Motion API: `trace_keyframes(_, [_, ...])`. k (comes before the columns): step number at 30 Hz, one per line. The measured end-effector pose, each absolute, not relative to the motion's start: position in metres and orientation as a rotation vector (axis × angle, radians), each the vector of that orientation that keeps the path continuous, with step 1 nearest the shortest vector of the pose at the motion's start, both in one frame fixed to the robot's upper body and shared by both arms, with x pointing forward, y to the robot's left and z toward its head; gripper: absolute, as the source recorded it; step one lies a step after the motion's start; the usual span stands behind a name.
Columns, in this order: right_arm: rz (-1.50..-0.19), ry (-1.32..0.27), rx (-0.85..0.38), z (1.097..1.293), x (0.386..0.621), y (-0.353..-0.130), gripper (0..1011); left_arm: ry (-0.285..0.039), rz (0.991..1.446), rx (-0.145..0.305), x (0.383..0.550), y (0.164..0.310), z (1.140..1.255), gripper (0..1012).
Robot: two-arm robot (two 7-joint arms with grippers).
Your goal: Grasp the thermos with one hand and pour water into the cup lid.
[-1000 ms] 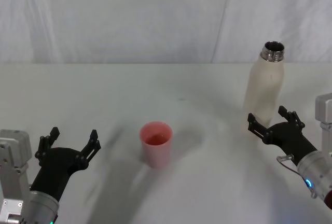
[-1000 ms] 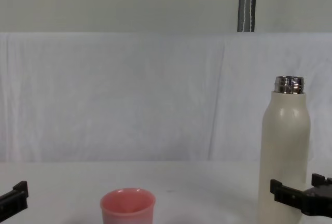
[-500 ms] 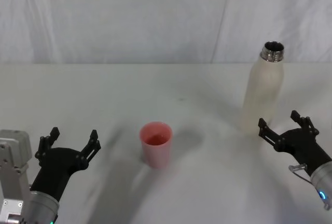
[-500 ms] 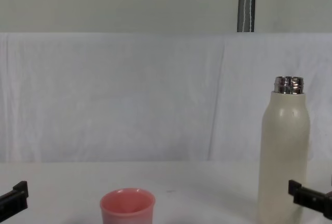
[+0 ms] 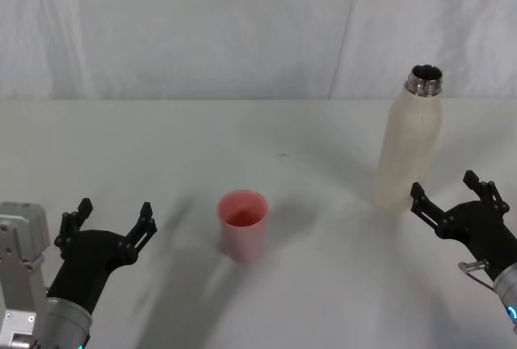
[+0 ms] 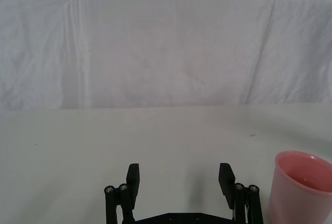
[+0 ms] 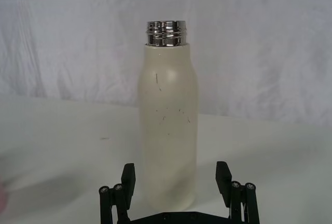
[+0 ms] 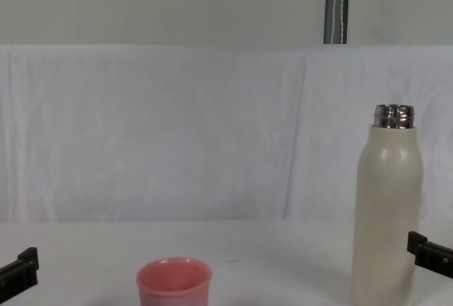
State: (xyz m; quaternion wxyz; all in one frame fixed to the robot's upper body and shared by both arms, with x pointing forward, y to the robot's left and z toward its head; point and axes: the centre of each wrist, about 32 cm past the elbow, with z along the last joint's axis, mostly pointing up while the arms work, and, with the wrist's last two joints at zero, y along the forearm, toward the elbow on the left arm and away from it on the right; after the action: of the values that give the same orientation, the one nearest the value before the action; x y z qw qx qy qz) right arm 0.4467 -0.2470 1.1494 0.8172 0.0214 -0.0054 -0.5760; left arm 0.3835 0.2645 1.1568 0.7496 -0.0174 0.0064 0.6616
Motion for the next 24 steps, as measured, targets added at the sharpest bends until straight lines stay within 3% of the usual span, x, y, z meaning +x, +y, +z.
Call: trace_keyframes(24, [-1.149,-0.011,0.046,1.151,0.426,-0.240,1000,0.014,1.446,-0.038,0.384,0.265,1.157,1001])
